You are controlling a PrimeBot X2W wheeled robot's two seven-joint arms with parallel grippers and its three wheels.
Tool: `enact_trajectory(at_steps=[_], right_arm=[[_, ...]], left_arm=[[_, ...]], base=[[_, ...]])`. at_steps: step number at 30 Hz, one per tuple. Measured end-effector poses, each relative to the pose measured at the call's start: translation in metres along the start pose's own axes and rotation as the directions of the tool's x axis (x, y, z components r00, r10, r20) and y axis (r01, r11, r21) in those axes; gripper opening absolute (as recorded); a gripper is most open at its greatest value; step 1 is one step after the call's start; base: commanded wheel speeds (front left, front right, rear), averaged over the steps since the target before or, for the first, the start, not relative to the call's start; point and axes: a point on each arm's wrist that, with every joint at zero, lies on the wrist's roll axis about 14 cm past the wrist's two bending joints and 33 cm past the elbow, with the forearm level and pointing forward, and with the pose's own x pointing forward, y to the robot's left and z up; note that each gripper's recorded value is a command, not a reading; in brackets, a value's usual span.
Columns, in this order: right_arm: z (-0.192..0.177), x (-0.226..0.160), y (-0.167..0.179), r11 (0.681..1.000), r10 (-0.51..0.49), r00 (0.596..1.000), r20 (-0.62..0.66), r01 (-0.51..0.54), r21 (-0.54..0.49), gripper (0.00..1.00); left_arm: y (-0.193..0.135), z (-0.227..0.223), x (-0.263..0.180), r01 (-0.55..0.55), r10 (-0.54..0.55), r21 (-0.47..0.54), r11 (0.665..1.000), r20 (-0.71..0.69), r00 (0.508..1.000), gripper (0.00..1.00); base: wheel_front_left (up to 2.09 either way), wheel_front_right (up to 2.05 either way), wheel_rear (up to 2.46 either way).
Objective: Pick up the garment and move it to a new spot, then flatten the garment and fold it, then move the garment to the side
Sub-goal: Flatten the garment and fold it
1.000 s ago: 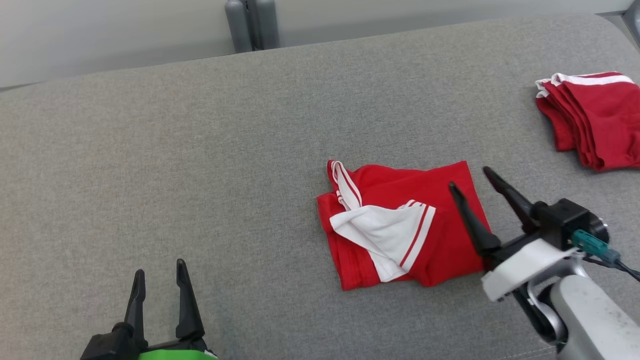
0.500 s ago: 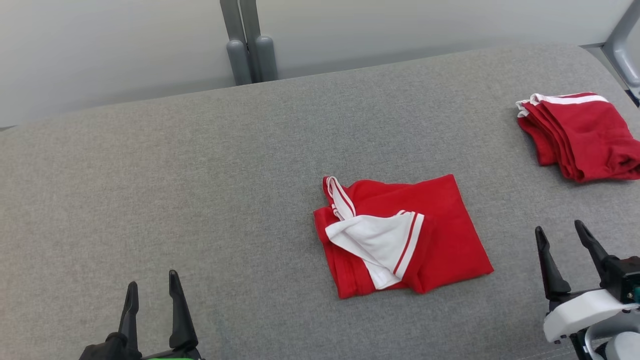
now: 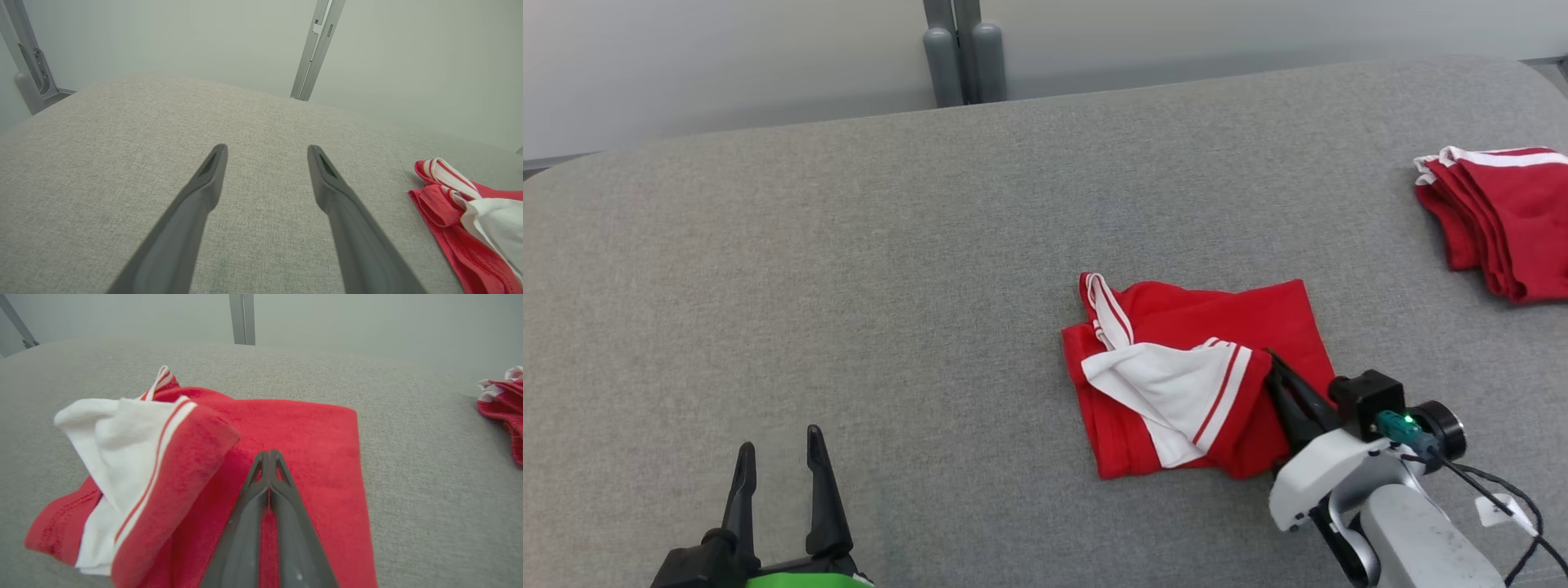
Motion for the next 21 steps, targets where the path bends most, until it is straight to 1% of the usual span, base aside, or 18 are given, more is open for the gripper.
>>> enact_trajectory(at_steps=[3, 7, 10, 14, 16, 18, 20, 21], right_arm=[[-0.001, 0.014, 0.031, 0.996, 0.089, 0.996, -0.006, -0.089, 0.001, 0.0], [-0.004, 0.023, 0.074, 0.976, 0.216, 0.976, -0.016, -0.216, 0.001, 0.0], [-0.006, 0.024, 0.104, 0.954, 0.301, 0.953, -0.021, -0.301, 0.011, 0.0], [-0.015, 0.016, 0.145, 0.909, 0.417, 0.908, -0.048, -0.416, 0.026, 0.0], [-0.02, 0.011, 0.155, 0.894, 0.447, 0.892, -0.064, -0.446, 0.032, 0.0], [-0.019, 0.009, 0.157, 0.889, 0.458, 0.887, -0.063, -0.457, 0.034, 0.0], [-0.008, 0.012, 0.152, 0.894, 0.448, 0.894, -0.031, -0.447, 0.026, 0.0], [0.0, 0.014, 0.145, 0.902, 0.431, 0.902, -0.006, -0.431, 0.022, 0.0]], left_arm=[[0.007, 0.0, 0.0, -0.021, 0.021, 0.002, 1.0, 0.0, 1.0, 1.0], [0.014, -0.001, -0.003, -0.044, 0.044, 0.003, 0.999, -0.004, 0.999, 1.0], [0.018, 0.0, -0.005, -0.059, 0.059, 0.002, 0.998, -0.001, 0.998, 1.0], [0.024, 0.002, -0.009, -0.087, 0.087, -0.004, 0.996, 0.005, 0.996, 1.0], [0.026, 0.003, -0.01, -0.093, 0.093, -0.004, 0.996, 0.008, 0.996, 1.0], [0.028, 0.005, -0.01, -0.099, 0.099, -0.004, 0.995, 0.015, 0.995, 1.0], [0.029, 0.009, -0.009, -0.103, 0.103, -0.002, 0.995, 0.026, 0.994, 1.0], [0.029, 0.011, -0.008, -0.102, 0.102, -0.002, 0.995, 0.034, 0.994, 1.0]], base=[[0.0, 0.0, 0.0], [0.0, 0.0, 0.0], [0.0, 0.0, 0.0], [0.0, 0.0, 0.0], [0.0, 0.0, 0.0], [0.0, 0.0, 0.0], [0.0, 0.0, 0.0], [0.0, 0.0, 0.0]])
